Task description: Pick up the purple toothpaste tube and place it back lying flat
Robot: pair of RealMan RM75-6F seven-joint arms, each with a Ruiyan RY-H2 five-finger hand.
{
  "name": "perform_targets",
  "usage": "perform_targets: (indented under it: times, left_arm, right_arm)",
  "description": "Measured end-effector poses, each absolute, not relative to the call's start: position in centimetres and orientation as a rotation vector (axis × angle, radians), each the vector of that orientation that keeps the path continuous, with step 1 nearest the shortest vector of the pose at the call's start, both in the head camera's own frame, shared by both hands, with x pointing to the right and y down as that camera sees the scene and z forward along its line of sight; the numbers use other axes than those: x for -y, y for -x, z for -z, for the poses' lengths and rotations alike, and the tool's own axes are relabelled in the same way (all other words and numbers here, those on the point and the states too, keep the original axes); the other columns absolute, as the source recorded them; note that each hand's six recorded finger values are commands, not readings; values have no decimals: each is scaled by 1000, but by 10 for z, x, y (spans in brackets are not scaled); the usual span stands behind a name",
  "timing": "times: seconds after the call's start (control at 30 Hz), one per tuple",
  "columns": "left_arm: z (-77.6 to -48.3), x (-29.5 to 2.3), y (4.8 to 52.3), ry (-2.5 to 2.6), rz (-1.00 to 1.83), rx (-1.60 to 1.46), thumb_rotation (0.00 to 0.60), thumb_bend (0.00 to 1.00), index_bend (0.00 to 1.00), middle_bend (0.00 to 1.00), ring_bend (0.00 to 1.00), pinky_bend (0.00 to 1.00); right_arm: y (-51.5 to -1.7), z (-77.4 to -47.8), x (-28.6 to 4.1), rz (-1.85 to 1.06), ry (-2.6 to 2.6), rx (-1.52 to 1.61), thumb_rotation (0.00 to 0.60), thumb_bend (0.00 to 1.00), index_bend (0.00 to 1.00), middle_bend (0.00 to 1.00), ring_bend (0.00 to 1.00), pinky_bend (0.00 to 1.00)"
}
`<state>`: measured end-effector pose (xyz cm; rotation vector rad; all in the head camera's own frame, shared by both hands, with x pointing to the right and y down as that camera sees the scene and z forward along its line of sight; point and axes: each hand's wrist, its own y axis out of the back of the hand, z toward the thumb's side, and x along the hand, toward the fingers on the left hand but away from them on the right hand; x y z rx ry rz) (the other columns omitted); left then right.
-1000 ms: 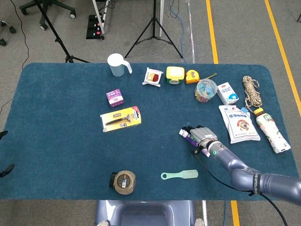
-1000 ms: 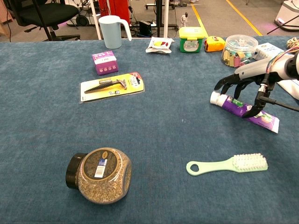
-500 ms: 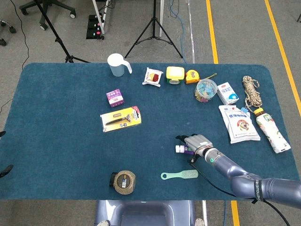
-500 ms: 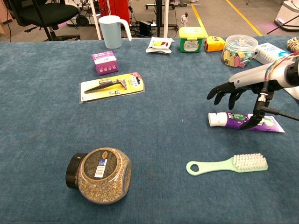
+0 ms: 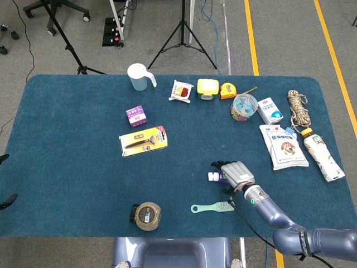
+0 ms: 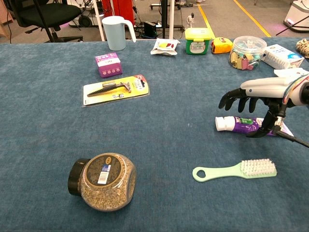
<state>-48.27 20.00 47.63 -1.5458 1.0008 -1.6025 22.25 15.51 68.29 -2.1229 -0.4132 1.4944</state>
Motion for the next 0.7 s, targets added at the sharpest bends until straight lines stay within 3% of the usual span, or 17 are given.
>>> perform_targets:
  times: [0.23,0.7]
  left_arm:
    - [-473,-200,483,1540,1599,-1007,600,181,92,6,0,0]
    - [-471,-196,481,1535,1585,-1006,600,181,92,6,0,0]
  right_arm:
    - [-219,-688,-156,-1462,2060,444,600,298,305,230,282,292]
    - [-227,-694,-153,-1472,1901,421,600,298,306,223,282,292]
